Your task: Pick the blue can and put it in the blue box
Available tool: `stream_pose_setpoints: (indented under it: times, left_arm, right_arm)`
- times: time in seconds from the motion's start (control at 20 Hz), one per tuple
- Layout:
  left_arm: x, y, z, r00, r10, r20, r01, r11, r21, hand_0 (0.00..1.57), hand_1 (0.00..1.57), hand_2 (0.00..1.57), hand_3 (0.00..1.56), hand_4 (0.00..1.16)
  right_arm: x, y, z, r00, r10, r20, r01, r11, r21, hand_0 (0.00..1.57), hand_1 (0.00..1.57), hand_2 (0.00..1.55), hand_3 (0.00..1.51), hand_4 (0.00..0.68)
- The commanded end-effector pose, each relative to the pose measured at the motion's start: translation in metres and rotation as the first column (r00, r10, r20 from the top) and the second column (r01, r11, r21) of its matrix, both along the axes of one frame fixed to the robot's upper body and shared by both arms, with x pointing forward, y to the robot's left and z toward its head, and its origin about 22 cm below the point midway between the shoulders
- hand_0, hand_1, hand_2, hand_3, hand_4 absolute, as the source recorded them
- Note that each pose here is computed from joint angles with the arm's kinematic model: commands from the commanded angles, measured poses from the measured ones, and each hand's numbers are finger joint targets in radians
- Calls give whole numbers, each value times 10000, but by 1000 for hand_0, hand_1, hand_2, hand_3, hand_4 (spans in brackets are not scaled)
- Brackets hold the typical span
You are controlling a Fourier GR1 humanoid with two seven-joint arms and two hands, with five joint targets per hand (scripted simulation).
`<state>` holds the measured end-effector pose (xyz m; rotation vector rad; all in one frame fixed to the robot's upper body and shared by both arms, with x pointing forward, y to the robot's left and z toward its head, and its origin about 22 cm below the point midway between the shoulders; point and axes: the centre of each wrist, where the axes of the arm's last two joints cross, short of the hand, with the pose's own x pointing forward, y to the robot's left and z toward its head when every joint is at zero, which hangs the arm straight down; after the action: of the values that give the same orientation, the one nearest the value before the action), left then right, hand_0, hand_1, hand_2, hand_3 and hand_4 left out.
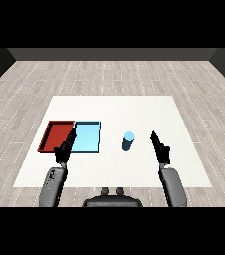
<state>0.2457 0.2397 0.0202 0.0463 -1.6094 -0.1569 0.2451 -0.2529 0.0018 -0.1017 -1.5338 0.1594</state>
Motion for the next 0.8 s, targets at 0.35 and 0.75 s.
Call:
stream_pose_setpoints:
  times: [0.35, 0.75]
  left_arm:
    - [17, 0, 83, 9543, 1054, 2797, -700, 9885, -1338, 0, 0, 0, 0, 0]
    - [84, 46, -79, 9489, 965, 3005, -517, 9868, -1535, 0, 0, 0, 0, 0]
  right_arm:
    - [161, 733, 149, 9627, 957, 2529, -1479, 9693, 1962, 0, 0, 0, 0, 0]
    - [124, 616, -112, 9554, 968, 2791, -1565, 9672, 2003, 0, 0, 0, 0, 0]
